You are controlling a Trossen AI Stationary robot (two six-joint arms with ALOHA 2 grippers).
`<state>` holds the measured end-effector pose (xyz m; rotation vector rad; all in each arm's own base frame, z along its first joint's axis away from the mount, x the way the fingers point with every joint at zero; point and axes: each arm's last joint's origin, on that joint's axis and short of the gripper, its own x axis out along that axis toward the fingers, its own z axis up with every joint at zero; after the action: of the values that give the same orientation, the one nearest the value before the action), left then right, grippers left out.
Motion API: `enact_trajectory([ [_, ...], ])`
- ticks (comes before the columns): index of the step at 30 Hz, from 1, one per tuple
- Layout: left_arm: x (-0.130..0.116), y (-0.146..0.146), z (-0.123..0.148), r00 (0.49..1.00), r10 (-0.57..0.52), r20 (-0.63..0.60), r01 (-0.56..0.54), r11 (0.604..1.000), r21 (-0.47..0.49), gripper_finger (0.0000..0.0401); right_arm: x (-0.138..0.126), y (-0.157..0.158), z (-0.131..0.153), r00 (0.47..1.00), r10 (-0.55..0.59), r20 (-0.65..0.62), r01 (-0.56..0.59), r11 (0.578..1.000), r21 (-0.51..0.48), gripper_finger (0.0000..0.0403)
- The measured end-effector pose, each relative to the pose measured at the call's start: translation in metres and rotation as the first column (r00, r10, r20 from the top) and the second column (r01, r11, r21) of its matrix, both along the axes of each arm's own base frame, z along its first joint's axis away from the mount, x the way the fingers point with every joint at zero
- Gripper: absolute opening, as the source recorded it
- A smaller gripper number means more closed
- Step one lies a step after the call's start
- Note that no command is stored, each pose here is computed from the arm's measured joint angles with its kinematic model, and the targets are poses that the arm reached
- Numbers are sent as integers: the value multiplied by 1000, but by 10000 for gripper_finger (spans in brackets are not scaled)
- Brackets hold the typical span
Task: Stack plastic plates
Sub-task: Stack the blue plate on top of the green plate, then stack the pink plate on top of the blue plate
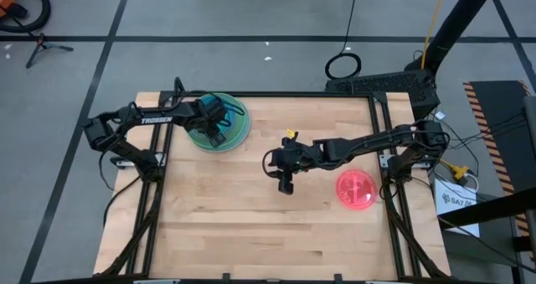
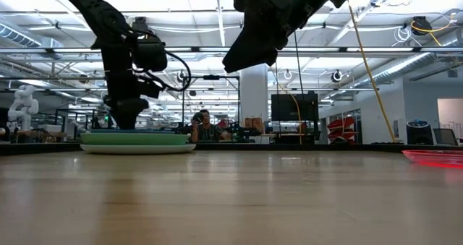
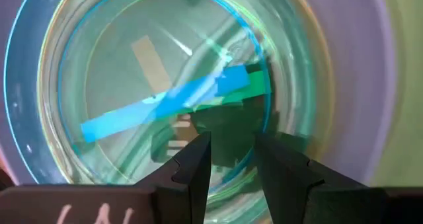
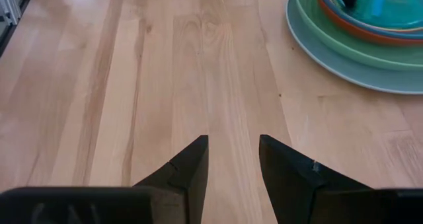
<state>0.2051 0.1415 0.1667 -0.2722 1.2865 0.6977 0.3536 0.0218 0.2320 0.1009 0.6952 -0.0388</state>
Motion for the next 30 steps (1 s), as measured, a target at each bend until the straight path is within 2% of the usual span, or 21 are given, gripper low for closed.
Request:
enact_trajectory([
  [11,3,-6,3,999,-38,6,38,999,6,124,0,-1,0,1000,-27,6,28,999,-18,130],
  [15,7,-16,14,992,-112,50,110,993,40,124,0,-1,-1,997,-83,-8,83,995,50,130],
  [18,14,-26,29,963,-224,150,211,973,97,124,-6,-1,-6,983,-159,-94,171,976,132,130],
  [21,22,-35,48,896,-355,268,311,931,194,124,-15,-2,-14,936,-264,-233,314,926,211,130],
  [23,25,-43,61,834,-437,338,365,895,255,124,-21,0,-19,896,-293,-333,388,881,272,130],
  [25,26,-49,75,775,-485,405,380,870,315,124,-26,7,-22,858,-289,-425,445,832,331,130],
  [27,24,-55,86,736,-511,444,380,855,353,124,-30,15,-23,829,-268,-491,482,788,383,130],
  [30,17,-65,98,702,-525,481,377,847,375,124,-36,27,-25,776,-244,-581,549,715,434,130],
])
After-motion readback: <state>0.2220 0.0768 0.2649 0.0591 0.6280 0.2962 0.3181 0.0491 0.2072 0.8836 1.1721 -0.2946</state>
